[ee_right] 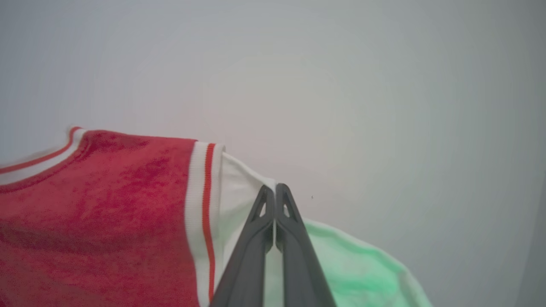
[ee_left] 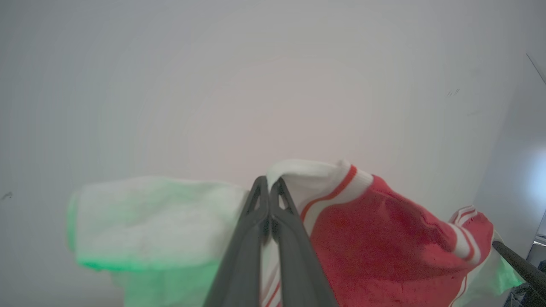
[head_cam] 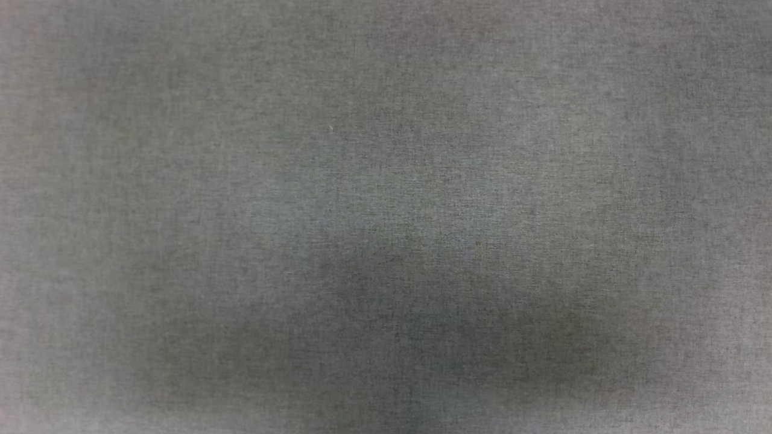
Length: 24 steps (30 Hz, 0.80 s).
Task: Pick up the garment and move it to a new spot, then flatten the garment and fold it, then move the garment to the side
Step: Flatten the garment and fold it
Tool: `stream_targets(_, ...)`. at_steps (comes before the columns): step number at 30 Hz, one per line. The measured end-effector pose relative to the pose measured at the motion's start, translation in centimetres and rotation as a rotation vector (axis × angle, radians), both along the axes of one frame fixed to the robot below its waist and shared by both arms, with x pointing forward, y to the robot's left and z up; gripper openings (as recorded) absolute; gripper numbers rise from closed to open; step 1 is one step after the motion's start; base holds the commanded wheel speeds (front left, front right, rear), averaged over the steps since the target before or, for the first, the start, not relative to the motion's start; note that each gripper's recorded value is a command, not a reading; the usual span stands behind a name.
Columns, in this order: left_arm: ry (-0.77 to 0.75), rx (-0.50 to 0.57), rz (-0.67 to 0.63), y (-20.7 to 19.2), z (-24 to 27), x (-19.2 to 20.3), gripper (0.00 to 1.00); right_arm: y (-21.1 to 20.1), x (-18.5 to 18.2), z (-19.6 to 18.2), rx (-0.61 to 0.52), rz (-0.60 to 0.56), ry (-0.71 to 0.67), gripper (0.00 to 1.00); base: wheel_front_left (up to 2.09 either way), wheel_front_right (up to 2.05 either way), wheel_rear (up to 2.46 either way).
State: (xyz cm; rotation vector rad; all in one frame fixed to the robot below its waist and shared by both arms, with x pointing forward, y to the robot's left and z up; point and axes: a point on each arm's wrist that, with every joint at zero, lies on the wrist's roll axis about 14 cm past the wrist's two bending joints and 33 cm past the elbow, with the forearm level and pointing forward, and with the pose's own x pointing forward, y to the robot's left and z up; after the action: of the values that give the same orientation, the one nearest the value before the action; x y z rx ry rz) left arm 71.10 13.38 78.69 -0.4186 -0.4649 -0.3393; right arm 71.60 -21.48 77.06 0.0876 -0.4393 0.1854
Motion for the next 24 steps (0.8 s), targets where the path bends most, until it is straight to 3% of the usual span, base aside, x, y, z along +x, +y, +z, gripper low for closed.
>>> stream_targets(6, 0.098, -0.008, 0.006, 1.4, -5.4, -0.2, 0.0, 1.2, -0.1, -5.3, -0.083, 0.031, 0.101, 0.0, 0.0, 0.0, 0.0)
stream_targets(13, 0.146, -0.033, -0.068, 0.5, -8.5, -1.9, 0.0, 0.9, -1.3, -8.3, -0.119, 0.061, 0.163, 0.0, 0.0, 0.0, 0.0)
stream_targets(24, 0.347, -0.093, -0.182, 1.4, -17.9, -9.5, 0.0, 0.3, -7.3, -16.9, -0.192, 0.155, 0.403, 0.0, 0.0, 0.0, 0.0)
